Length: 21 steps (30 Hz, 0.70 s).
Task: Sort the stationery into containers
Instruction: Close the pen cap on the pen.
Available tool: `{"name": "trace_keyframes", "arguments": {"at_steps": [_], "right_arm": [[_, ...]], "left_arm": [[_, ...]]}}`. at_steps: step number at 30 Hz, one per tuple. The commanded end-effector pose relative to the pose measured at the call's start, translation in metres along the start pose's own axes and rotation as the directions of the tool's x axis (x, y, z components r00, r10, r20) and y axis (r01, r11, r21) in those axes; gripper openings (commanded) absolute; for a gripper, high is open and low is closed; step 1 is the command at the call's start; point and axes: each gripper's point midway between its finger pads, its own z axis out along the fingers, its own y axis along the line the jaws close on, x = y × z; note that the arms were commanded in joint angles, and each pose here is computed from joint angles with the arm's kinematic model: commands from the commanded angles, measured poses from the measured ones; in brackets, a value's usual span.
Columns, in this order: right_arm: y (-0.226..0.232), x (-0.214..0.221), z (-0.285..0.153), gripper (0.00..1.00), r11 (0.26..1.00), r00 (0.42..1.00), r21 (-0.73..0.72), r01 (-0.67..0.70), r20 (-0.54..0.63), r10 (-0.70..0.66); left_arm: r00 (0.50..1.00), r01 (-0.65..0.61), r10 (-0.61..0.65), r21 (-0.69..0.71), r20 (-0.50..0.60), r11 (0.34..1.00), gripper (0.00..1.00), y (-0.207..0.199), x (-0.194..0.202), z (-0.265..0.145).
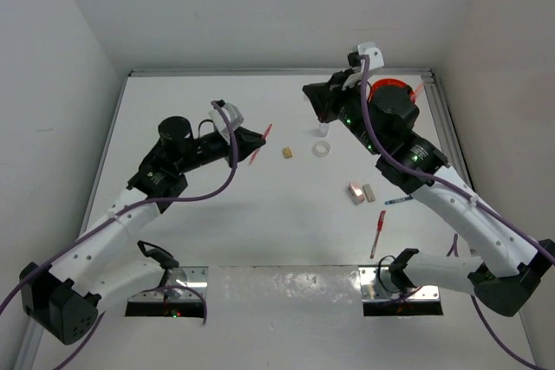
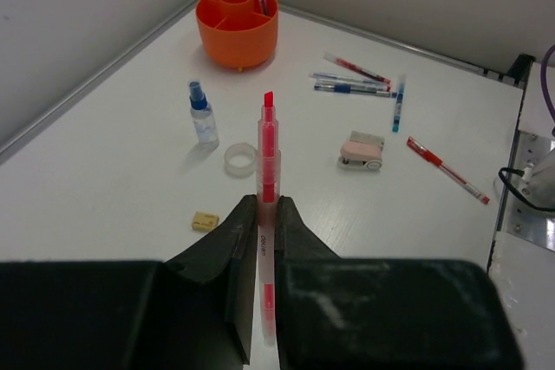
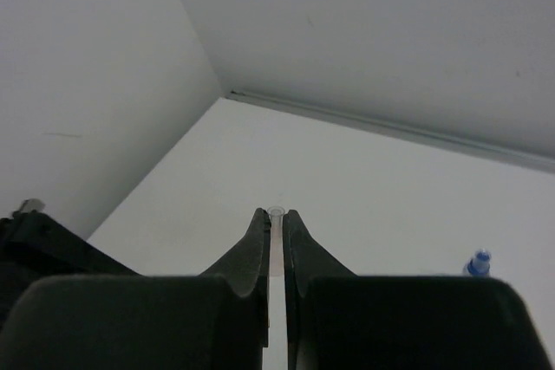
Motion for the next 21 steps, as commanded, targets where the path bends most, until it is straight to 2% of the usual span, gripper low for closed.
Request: {"name": "trace_keyframes", "arguments": {"at_steps": [1, 5, 9, 11, 16, 21], "right_arm": [[0.018, -0.026, -0.01, 0.0, 0.989, 0.992, -0.133, 0.062, 0.118, -0.047], [0.027, -0.03, -0.018, 0.0, 0.981, 0.983, -0.191, 0.031, 0.182, 0.004], [0.035, -0.02, -0.02, 0.0, 0.974, 0.979, -0.225, 0.009, 0.199, 0.037], [0.041, -0.014, -0.019, 0.0, 0.969, 0.976, -0.247, 0.005, 0.211, 0.049], [0.054, -0.007, -0.019, 0.0, 0.959, 0.975, -0.282, 0.005, 0.215, 0.058], [0.057, -0.001, -0.019, 0.0, 0.962, 0.978, -0.274, 0.009, 0.203, 0.049]], "left_arm": [[0.997, -0.022, 0.017, 0.061, 0.072, 0.998, 0.0, -0.008, -0.026, 0.014], [0.998, -0.01, 0.004, 0.088, 0.069, 0.996, 0.0, -0.013, -0.027, 0.017], [0.997, 0.007, -0.013, 0.084, 0.07, 0.996, 0.0, -0.016, -0.02, 0.019], [0.994, 0.004, -0.014, 0.098, 0.107, 0.995, 0.0, -0.022, -0.025, 0.022], [0.975, 0.106, -0.136, 0.173, 0.176, 0.979, 0.0, -0.043, -0.02, 0.025], [0.962, 0.161, -0.192, 0.166, 0.192, 0.973, 0.0, -0.042, -0.014, 0.025]]}}
